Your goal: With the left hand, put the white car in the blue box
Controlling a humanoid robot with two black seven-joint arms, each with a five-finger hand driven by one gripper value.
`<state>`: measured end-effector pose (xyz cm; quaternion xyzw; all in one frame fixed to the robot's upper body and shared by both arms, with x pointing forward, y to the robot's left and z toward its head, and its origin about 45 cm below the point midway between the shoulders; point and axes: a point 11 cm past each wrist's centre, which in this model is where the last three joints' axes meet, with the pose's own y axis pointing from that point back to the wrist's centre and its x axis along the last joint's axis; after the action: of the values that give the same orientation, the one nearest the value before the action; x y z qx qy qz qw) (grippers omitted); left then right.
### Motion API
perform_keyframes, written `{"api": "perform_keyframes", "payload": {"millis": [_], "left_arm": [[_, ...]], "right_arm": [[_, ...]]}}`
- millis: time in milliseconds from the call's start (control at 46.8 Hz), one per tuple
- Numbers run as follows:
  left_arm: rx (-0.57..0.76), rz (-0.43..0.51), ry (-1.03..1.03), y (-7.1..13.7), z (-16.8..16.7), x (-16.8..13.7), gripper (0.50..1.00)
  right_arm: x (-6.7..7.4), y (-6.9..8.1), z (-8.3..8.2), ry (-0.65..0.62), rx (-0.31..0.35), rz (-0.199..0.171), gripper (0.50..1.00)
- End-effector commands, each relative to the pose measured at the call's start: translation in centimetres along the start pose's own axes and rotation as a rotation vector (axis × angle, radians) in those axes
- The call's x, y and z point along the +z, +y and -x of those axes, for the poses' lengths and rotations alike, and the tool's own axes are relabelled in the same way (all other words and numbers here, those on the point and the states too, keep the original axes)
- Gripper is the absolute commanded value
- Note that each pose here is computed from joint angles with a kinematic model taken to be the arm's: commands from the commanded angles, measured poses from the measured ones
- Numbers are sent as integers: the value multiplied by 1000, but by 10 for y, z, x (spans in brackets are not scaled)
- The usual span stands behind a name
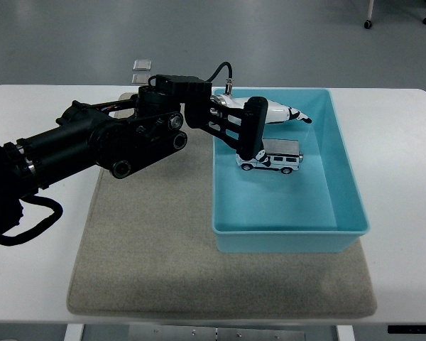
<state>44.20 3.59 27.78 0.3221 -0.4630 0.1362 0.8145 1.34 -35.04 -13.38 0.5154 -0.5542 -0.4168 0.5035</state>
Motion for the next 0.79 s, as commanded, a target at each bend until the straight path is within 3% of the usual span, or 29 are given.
{"api": "perform_keyframes", "payload": {"millis": [0, 107, 513, 620, 769], "left_arm": [[14, 14, 82, 3, -3, -1, 1000], [67, 50, 239, 12, -23, -4, 999], [388, 79, 828, 95, -85, -89, 1000], [464, 86, 1050, 110, -80, -121, 1000], [452, 84, 1288, 121, -54, -152, 1000]], "right_arm": [[0, 0, 0, 1, 0, 0, 936], [0, 0, 0, 1, 0, 0, 936], [0, 0, 0, 0, 0, -1, 936], [0, 0, 0, 1, 0, 0, 936], [0, 0, 0, -1, -1, -1, 936]]}}
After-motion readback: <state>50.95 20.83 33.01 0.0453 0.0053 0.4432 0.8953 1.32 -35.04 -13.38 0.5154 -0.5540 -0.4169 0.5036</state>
